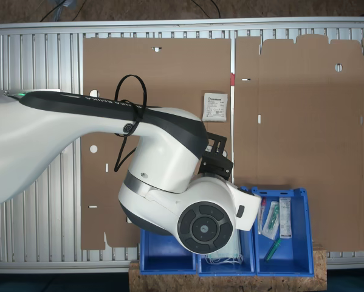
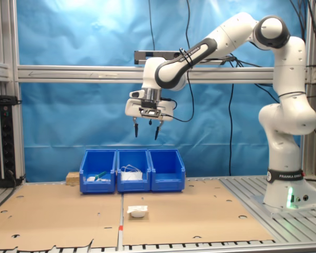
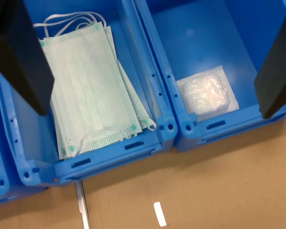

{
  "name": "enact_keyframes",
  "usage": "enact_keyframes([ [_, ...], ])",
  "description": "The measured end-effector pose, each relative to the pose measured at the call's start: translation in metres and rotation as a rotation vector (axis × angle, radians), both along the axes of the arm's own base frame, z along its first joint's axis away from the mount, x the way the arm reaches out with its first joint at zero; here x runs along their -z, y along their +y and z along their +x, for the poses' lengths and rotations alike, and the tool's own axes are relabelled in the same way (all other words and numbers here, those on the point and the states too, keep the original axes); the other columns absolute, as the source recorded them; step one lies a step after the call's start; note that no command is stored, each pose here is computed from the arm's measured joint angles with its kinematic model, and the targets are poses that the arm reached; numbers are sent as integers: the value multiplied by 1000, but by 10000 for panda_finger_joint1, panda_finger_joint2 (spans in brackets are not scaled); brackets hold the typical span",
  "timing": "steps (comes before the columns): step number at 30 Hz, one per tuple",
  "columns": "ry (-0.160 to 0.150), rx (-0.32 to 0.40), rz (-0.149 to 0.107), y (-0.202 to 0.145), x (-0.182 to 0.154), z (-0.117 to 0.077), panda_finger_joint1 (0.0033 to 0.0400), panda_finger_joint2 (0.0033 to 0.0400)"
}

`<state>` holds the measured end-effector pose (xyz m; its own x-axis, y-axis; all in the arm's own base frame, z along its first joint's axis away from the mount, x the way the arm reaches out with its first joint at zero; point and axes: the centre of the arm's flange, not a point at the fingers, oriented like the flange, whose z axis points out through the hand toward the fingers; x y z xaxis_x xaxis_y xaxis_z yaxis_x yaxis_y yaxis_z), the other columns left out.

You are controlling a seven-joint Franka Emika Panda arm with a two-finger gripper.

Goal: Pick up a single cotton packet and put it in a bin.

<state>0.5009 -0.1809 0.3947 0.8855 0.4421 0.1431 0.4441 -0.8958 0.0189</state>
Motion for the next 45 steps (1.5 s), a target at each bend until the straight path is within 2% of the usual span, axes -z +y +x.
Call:
enact_keyframes([
  [12, -14, -29, 3, 14, -8, 4, 400, 400],
  [19, -20, -115, 20, 56, -27, 12, 400, 400],
  [25, -11, -195, 33, 95, -39, 14, 400, 400],
  [36, 39, -348, 43, 172, -43, 10, 400, 400],
  [45, 100, -418, 46, 208, -23, -3, 400, 400],
])
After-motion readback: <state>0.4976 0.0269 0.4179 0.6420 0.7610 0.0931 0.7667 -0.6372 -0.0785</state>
